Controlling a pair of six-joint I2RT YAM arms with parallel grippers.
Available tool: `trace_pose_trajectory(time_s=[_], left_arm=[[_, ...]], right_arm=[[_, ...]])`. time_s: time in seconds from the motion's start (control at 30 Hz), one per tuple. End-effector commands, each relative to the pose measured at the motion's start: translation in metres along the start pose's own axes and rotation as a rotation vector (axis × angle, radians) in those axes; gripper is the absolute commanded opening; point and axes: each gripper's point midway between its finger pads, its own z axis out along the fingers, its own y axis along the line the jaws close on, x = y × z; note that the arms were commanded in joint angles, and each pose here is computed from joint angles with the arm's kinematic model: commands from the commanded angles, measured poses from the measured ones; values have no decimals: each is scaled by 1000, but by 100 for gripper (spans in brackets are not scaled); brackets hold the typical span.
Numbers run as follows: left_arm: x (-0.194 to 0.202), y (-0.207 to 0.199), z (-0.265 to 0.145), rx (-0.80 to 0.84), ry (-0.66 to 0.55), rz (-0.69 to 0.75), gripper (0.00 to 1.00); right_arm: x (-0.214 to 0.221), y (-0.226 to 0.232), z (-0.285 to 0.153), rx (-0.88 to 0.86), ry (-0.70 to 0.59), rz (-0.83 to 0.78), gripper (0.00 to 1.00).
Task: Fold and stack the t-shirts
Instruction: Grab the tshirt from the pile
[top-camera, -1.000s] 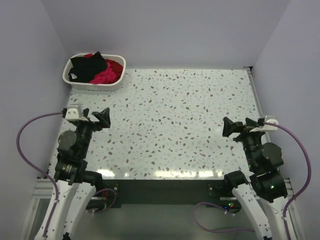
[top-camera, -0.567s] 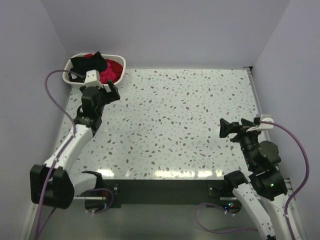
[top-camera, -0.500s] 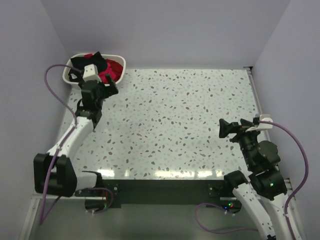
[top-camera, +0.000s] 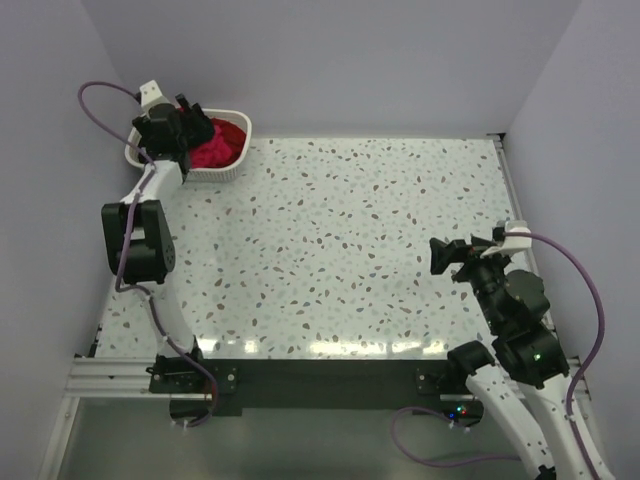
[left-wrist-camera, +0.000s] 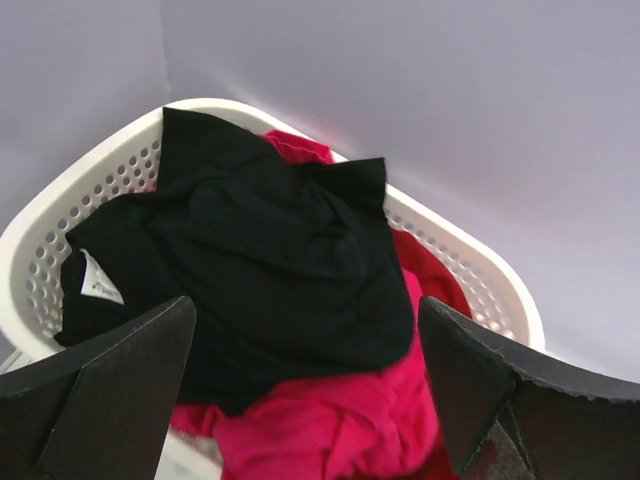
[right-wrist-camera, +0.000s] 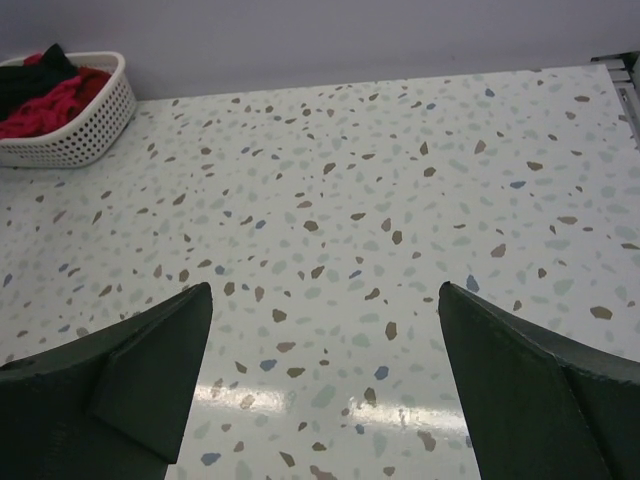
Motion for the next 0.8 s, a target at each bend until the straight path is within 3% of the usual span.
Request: trace_pose_trajectory(time_s=[0.0, 0.17, 0.23, 0.27, 0.37, 0.4, 0.43, 0.6, 0.77], left_arm=[[-18, 9, 31, -22, -74, -71, 97], [19, 24, 65, -7, -24, -110, 88], [15, 25, 67, 7, -54, -106, 77], [17, 26, 65, 15, -59, -98, 69], [-15, 19, 53, 56, -157, -77, 30], [-25, 18, 48, 59, -183, -58, 9], [-53, 15, 37, 68, -242, -65, 0], [-130, -6, -7, 136, -383, -47, 0], [-209, -62, -72, 262, -504, 9, 0]], right_arm=[[0, 9, 8, -33, 13, 3, 99], [9, 12, 13, -45, 60, -11, 99], [14, 14, 16, -51, 86, -16, 99], [15, 14, 17, -55, 92, -18, 99], [20, 15, 21, -58, 113, -27, 99], [21, 15, 21, -56, 114, -25, 99], [22, 16, 22, -59, 121, -25, 99], [20, 20, 22, -79, 125, -24, 99], [16, 23, 21, -87, 129, -12, 99]])
